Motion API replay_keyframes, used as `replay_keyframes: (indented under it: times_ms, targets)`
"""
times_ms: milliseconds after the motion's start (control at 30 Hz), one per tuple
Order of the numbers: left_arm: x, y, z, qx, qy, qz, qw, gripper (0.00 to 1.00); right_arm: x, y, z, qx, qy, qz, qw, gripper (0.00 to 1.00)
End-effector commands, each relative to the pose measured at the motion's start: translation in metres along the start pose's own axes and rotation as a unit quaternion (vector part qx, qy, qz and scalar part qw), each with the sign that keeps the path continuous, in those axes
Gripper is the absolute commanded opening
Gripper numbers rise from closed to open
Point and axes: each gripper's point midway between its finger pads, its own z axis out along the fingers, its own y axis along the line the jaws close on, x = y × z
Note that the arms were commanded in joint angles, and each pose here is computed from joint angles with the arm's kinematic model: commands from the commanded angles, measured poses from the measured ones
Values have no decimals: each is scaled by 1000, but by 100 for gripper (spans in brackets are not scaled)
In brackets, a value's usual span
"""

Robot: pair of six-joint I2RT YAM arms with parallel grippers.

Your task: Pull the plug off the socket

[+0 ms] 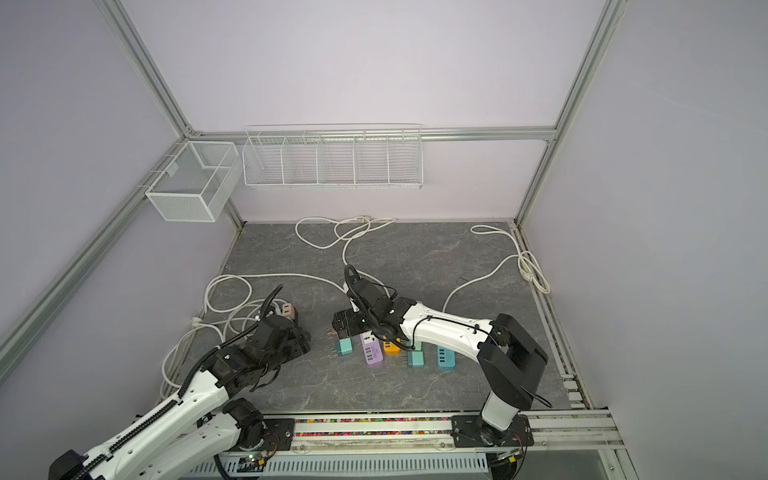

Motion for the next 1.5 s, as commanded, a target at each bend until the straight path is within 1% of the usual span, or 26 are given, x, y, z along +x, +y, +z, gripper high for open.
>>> replay_keyframes:
  times_ms: [0, 67, 133, 200, 333, 433, 567, 700, 867, 1033, 1100, 1333, 1467]
  targets:
    - [-5, 19, -5, -45, -10, 3, 999, 80, 5, -5, -5, -6, -6, -26, 1000, 96]
    - [-6, 26, -3, -64, -9, 5, 998, 82, 7, -6, -6, -10, -12, -31, 999, 100]
    - [-6, 31, 0, -77, -4, 8, 997, 85, 8, -6, -7, -13, -17, -37, 999, 94]
    - [-7, 32, 5, -82, 1, 14, 997, 91, 9, -6, -8, -17, -24, -45, 999, 89]
    - [-8, 37, 16, -96, 11, 16, 995, 98, 10, -9, -8, -14, -31, -60, 998, 89]
    - [-9, 38, 25, -97, 17, 14, 995, 100, 10, -12, -8, -10, -36, -66, 997, 89]
    - [-10, 45, 37, -107, 25, 1, 994, 100, 8, -11, -9, -10, -41, -69, 997, 89]
    - [-11, 40, 45, -95, 29, 3, 995, 94, 10, -13, -8, -8, -40, -67, 997, 89]
    - [-10, 42, 50, -107, 41, 1, 993, 90, 10, -12, -9, -9, -42, -66, 997, 89]
    - [-8, 49, 51, -132, 47, -12, 990, 86, 8, -11, -11, -11, -47, -66, 997, 89]
    - [-7, 48, 52, -131, 49, -18, 990, 84, 8, -12, -11, -9, -46, -66, 997, 89]
    - [2, 29, 61, -82, 79, -20, 993, 74, 10, -13, -13, -8, -45, -65, 997, 89]
    - [1, 21, 62, -65, 81, -21, 994, 63, 11, -14, -14, -6, -45, -63, 997, 89]
